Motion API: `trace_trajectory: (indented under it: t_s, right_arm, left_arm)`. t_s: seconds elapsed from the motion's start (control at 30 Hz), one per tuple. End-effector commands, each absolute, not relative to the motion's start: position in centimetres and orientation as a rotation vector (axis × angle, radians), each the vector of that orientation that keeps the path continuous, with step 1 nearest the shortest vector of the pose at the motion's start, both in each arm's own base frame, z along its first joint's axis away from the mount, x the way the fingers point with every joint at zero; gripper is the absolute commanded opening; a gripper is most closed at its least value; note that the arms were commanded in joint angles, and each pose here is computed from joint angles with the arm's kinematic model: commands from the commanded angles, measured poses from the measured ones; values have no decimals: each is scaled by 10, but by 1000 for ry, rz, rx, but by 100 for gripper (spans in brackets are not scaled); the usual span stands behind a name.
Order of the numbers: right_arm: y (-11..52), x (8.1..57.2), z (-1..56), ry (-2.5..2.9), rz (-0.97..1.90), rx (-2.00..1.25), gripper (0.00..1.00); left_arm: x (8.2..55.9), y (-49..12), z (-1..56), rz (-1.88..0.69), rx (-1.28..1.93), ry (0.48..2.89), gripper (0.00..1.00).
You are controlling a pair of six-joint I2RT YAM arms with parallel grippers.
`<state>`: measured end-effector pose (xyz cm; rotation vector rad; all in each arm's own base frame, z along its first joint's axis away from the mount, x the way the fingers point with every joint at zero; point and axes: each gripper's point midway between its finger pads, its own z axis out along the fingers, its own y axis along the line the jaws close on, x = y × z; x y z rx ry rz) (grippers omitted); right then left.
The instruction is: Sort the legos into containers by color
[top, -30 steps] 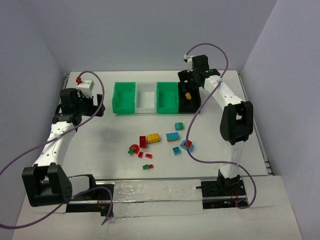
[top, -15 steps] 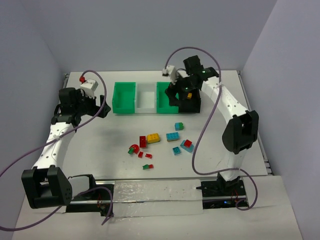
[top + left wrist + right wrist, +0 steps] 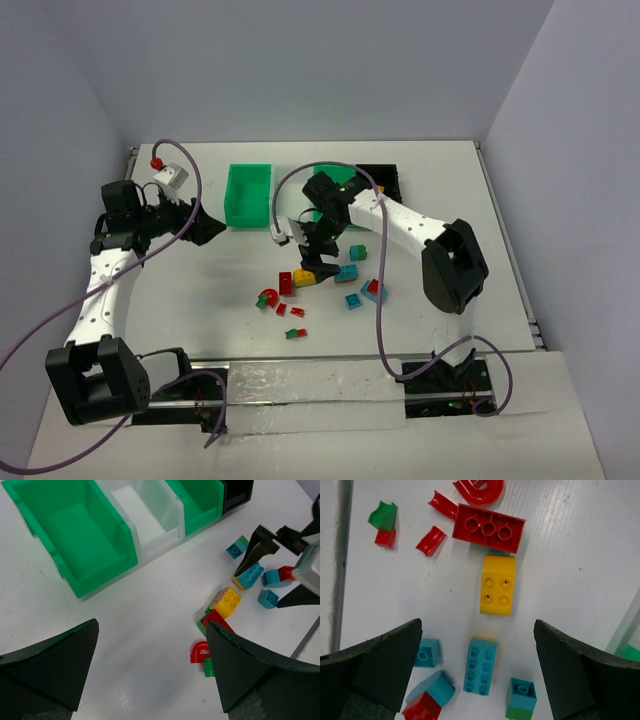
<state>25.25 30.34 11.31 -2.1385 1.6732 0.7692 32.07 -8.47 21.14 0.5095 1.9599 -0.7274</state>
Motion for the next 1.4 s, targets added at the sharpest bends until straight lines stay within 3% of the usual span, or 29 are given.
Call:
trace_trajectory:
  t_s: [0.0,0.47,0.73,0.83,1.0,1.07,1.17,1.37]
  right_arm:
    - [321,259,102,1582,721,-2159,99]
    - [335,264,62,1652,668,-2127,93]
    - [339,265,49,1674,648,-2134,81]
    - [339,267,46,1688,642,-2130,70]
    - [334,268,45,1734,612,-2113,38]
    - [332,267,50,1738,607,-2115,30]
    - [331,256,80,1766,700,-2063,5]
    - [324,275,184,1814,953,-1715,0]
  left_arm:
    - [314,-91,229,-789,568,1891,99]
    - [321,-82,215,-717,517,1923,99]
    - [323,-79,212,-696,506,1932,99]
    - [323,-78,210,-687,504,1937,99]
    - [324,-75,208,-666,496,1944,99]
    - [324,-75,208,-664,495,1943,99]
    - [324,-76,209,-671,494,1937,98]
    - [315,-90,223,-750,563,1852,96]
